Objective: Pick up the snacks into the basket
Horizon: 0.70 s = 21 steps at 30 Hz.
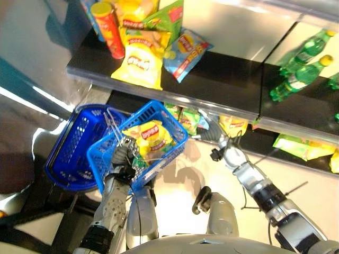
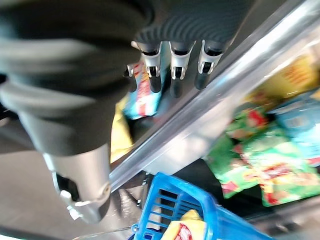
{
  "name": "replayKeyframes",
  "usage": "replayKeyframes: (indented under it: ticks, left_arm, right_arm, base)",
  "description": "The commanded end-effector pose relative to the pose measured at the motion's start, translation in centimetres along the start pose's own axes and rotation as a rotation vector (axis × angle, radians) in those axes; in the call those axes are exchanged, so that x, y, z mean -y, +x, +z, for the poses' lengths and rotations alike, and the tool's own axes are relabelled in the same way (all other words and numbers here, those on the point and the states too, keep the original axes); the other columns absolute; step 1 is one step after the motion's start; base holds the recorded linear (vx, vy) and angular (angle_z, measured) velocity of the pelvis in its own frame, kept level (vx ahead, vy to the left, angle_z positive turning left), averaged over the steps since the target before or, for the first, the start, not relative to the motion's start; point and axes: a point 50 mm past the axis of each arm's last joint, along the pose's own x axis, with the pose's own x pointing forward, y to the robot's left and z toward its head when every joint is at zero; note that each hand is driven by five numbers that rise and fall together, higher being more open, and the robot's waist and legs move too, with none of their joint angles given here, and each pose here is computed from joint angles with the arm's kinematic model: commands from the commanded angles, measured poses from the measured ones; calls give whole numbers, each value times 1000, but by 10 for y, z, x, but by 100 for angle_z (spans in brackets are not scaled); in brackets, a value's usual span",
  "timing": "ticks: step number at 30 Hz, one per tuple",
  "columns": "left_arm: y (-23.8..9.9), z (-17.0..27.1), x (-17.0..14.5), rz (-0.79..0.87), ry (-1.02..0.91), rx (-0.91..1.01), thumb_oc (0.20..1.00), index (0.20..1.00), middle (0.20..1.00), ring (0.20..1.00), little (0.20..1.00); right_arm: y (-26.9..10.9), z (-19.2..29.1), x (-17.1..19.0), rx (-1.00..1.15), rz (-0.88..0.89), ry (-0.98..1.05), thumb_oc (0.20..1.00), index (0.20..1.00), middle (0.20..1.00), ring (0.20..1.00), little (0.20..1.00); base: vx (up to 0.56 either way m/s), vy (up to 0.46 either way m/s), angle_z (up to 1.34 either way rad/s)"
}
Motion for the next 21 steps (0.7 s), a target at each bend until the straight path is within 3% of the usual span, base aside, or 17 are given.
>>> replayKeyframes:
  ticks: [1,7,12,16,21]
  left_arm:
    - [6,35,11,-111,88,190,200,200,200,200,200]
    - [3,2,-29,69,121,66,200,200,200,200,200]
    - [4,-17,-39,154,113,4,200,200,200,200,200]
    - [2,-39,-50,254,78,-74,200,200,200,200,200]
    - [-1,-57,-53,286,95,-152,200,200,200,200,200]
  right_arm:
    - [0,7,-9,59,85,141,1000,1000,1000,1000,1000]
    - [-32,-58,-44,-255,169,219,1000,1000,1000,1000,1000]
    - [-48,-96,-62,-487,141,231,1000,1000,1000,1000,1000]
    - [-80,-135,-78,-805,4,429,1000,1000,1000,1000,1000]
    - [-103,-153,-78,-978,-121,486,1000,1000,1000,1000,1000]
  base:
    - [60,-4,-13]
    - [75,-6,-15]
    - [37,-10,-22]
    - [57,-6,-12]
    - [54,-13,-5]
